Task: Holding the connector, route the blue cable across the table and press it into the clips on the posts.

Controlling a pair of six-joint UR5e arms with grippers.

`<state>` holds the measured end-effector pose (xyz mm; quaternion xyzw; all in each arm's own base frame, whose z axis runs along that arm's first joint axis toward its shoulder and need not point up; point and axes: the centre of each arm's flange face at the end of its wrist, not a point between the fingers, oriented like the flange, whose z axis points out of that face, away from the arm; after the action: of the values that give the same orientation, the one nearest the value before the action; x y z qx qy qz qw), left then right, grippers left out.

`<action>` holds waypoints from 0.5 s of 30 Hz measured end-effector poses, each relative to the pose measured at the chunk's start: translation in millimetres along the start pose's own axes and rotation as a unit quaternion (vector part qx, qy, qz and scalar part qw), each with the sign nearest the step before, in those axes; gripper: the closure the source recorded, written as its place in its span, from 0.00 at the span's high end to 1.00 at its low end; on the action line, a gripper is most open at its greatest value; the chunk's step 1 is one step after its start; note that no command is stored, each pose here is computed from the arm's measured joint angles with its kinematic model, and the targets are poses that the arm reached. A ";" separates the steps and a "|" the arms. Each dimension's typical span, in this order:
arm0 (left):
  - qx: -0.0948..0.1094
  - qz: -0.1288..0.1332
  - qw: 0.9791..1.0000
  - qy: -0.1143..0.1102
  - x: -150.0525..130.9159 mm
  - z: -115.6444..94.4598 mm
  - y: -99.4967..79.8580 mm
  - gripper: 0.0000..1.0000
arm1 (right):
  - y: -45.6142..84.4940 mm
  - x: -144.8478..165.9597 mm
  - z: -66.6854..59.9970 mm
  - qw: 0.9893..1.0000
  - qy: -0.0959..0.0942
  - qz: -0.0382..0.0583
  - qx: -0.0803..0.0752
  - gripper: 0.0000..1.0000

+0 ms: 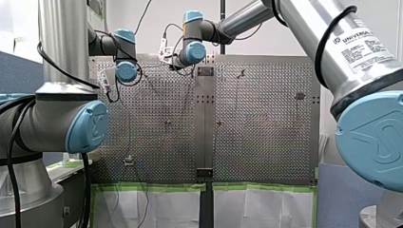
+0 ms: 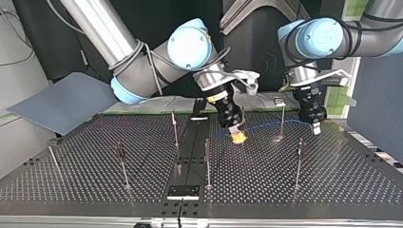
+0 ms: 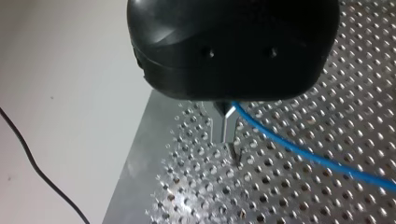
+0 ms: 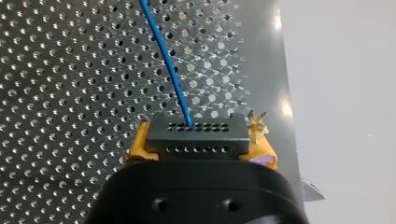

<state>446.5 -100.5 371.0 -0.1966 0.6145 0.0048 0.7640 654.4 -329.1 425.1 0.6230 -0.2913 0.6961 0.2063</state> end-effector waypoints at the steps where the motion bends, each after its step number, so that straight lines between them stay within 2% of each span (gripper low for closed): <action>1: 0.006 -0.005 1.000 -0.001 -1.3 1.3 -1.6 0.00 | -0.6 -1.8 1.0 1.000 -0.001 0.000 0.000 0.00; 9: 0.037 -0.016 0.999 -0.005 -12.4 14.5 -8.5 0.00 | -5.5 -18.5 15.1 1.000 -0.006 0.000 0.003 0.00; 15: 0.022 -0.002 1.000 0.005 -7.3 22.9 0.1 0.00 | -7.5 -24.9 29.4 1.000 -0.003 0.000 0.004 0.00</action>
<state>466.1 -91.7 381.7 -0.1812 0.6175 -0.0111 0.7653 684.7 -341.2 403.2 0.6260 -0.2892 0.6953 0.2027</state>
